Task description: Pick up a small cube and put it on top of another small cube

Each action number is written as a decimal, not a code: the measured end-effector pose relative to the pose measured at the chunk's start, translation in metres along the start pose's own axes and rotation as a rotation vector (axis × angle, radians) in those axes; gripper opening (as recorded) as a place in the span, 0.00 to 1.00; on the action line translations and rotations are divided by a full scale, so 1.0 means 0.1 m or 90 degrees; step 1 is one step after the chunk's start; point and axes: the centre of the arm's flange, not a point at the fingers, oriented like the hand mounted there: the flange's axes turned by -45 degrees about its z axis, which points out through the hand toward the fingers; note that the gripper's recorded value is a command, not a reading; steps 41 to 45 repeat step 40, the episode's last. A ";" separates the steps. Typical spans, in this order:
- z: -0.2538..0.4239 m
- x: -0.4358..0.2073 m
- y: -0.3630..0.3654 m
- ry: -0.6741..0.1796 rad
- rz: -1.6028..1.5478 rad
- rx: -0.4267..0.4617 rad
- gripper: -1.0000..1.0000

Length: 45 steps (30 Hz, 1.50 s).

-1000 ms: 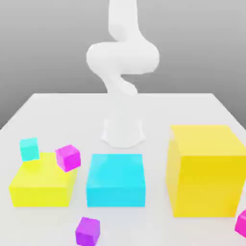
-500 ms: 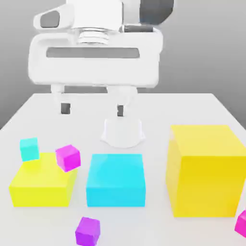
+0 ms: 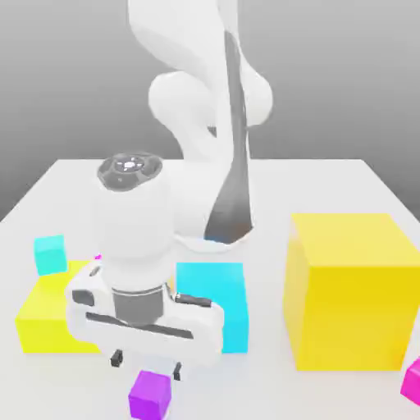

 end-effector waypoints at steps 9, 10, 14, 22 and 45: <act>0.20 -0.01 0.00 -0.001 0.000 0.000 0.00; 0.11 -0.01 0.00 -0.001 0.000 0.000 0.00; -0.35 -0.01 0.02 -0.001 0.005 0.000 0.00; -1.12 -0.54 1.56 0.002 0.339 -0.021 0.00; -1.14 -1.84 2.67 0.000 0.751 0.002 1.00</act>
